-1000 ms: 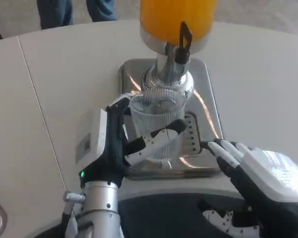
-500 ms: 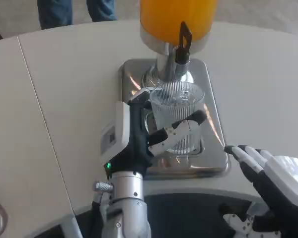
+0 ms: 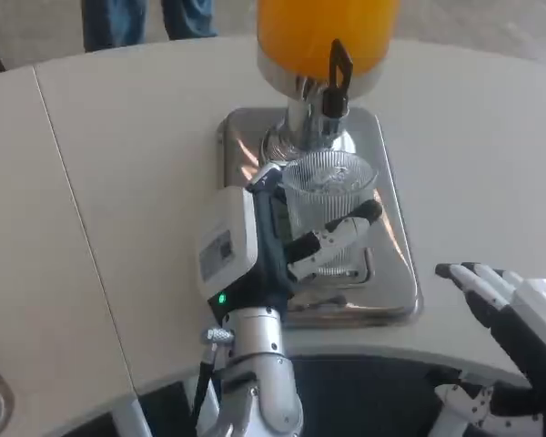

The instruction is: Grasp the cup under the faucet to collect the drink, then remove the cup.

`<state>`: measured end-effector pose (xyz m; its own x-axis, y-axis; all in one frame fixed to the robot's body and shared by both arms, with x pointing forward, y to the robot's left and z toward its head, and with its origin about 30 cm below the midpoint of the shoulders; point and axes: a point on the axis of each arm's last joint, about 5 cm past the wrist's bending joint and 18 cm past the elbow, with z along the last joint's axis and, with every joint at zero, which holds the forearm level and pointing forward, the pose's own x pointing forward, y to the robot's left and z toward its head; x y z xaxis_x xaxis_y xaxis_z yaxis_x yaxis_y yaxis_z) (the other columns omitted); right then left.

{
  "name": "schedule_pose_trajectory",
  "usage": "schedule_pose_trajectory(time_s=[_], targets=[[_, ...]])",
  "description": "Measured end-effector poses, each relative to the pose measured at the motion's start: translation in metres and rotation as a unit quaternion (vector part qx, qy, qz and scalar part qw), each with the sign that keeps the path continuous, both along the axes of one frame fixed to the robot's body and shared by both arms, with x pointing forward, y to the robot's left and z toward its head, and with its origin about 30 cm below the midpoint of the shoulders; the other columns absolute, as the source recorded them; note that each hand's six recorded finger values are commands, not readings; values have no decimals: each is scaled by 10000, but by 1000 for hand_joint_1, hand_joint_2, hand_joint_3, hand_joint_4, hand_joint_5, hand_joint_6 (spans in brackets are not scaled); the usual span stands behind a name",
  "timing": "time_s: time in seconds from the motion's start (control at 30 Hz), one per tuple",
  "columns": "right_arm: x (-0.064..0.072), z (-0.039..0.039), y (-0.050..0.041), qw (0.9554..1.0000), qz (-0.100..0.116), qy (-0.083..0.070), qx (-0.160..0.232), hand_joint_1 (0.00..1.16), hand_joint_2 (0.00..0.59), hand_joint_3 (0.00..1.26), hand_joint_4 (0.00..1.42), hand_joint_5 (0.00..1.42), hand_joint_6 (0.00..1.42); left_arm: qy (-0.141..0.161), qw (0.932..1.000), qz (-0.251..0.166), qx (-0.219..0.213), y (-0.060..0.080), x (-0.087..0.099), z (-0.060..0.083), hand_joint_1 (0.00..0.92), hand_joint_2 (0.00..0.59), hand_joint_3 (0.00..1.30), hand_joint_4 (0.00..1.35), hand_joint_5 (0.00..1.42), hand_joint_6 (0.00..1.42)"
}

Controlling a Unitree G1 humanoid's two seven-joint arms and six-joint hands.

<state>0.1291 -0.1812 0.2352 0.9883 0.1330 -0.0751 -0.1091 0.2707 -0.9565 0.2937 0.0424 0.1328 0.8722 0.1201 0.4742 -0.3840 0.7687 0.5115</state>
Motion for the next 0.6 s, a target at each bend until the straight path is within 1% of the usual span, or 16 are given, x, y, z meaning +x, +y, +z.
schedule_pose_trajectory(time_s=[0.23,0.27,0.3,0.37,0.5,0.57,0.6], targets=[[1,18,-44,9999,-8,110,-5,560,441,44,0,0,0,-280,9990,260,217,-61,39,-78,482,138,992,1195,1379,1424],[0,22,-52,9999,-19,118,-17,559,441,44,0,0,0,-296,9989,285,232,-63,43,-86,486,133,976,1123,1347,1421],[-1,30,-71,9999,-59,128,-43,558,442,44,0,0,0,-336,9985,342,266,-70,50,-101,492,113,914,960,1247,1377],[-1,32,-78,9999,-51,142,-33,557,443,44,0,0,0,-348,9983,361,296,-74,58,-104,493,101,803,763,1141,1365],[0,37,-90,9998,8,179,-3,554,444,44,0,0,0,-400,9978,395,358,-86,61,-125,457,105,633,484,972,1306],[0,38,-96,9998,19,186,14,553,444,44,0,0,0,-415,9976,402,376,-89,62,-128,430,112,514,359,876,1243],[0,39,-99,9998,20,191,30,552,444,44,0,0,0,-418,9976,402,381,-89,63,-128,417,117,474,316,842,1204]])
